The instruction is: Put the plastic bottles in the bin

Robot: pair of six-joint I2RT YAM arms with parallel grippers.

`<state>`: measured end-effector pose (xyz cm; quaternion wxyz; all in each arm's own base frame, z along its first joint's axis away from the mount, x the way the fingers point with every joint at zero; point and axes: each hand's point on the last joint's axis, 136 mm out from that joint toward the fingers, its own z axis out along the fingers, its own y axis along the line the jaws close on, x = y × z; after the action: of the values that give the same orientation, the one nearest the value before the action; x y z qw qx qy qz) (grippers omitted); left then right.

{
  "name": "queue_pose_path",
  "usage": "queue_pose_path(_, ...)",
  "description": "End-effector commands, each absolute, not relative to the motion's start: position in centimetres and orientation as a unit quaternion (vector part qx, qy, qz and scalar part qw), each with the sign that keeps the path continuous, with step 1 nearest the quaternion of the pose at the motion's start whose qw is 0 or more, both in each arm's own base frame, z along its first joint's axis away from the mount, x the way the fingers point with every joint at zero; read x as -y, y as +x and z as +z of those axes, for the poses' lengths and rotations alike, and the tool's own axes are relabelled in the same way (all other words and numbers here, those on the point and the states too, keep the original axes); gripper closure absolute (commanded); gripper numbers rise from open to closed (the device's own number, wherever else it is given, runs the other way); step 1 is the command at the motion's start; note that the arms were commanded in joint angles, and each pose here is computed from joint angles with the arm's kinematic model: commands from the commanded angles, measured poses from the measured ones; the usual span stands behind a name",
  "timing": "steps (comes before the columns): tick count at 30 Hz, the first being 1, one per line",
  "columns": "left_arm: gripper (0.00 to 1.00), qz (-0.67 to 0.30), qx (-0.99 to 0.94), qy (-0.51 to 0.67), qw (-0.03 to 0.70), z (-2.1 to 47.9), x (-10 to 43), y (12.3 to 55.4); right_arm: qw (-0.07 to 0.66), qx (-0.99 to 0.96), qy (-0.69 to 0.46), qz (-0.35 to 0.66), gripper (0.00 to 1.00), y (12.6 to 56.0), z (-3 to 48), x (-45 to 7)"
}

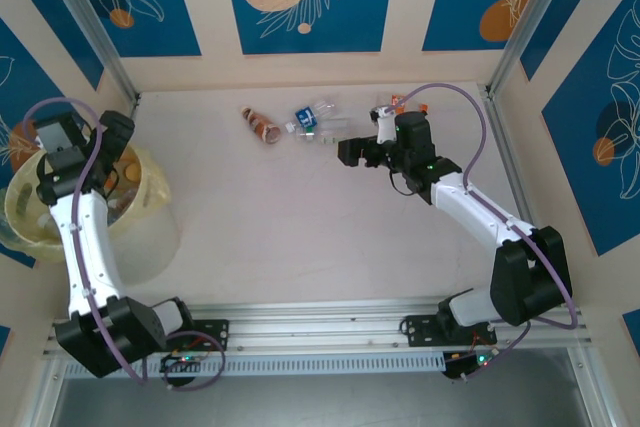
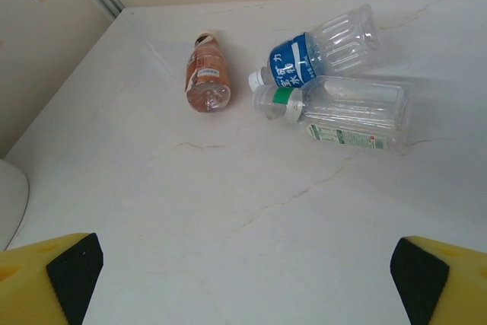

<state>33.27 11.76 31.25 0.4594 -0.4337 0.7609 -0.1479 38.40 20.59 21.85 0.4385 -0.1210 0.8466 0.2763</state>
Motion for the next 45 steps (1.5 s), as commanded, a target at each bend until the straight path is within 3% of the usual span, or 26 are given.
queue_pose_path(1, 0.00, -0.171, -0.740, -0.389, 0.521, 37.5, -9.9, 31.9, 0.443, -0.846, -0.131, 0.267, 0.01, 38.6, 22.3, -20.9)
queue_pose_path(10, 0.00, -0.192, -0.754, -0.256, 0.574, 43.5, -1.6, 32.0, 0.455, -0.843, -0.121, 0.260, 0.01, 38.9, 22.2, -20.5)
queue_pose_path(18, 0.00, -0.172, -0.800, -0.149, 0.556, 42.8, 6.5, 36.2, 0.463, -0.844, -0.119, 0.244, 0.01, 39.7, 22.0, -19.0)
queue_pose_path(23, 0.00, -0.214, -0.809, -0.088, 0.540, 41.7, 11.3, 37.9, 0.453, -0.847, -0.168, 0.219, 0.01, 41.8, 21.6, -16.6)
queue_pose_path(29, 0.00, -0.318, -0.824, -0.015, 0.468, 37.8, 18.0, 39.8, 0.414, -0.867, -0.202, 0.189, 0.01, 47.4, 19.3, -12.4)
queue_pose_path(34, 0.00, -0.356, -0.836, -0.004, 0.417, 33.7, 20.5, 41.4, 0.383, -0.875, -0.220, 0.197, 0.00, 53.8, 16.9, -8.7)
queue_pose_path(39, 0.00, -0.345, -0.830, 0.008, 0.439, 32.5, 20.4, 42.0, 0.352, -0.883, -0.194, 0.242, 0.01, 59.2, 15.0, -6.5)
queue_pose_path(45, 0.00, -0.310, -0.824, 0.010, 0.474, 32.1, 19.0, 42.0, 0.331, -0.907, -0.163, 0.202, 0.00, 63.2, 10.1, -4.6)
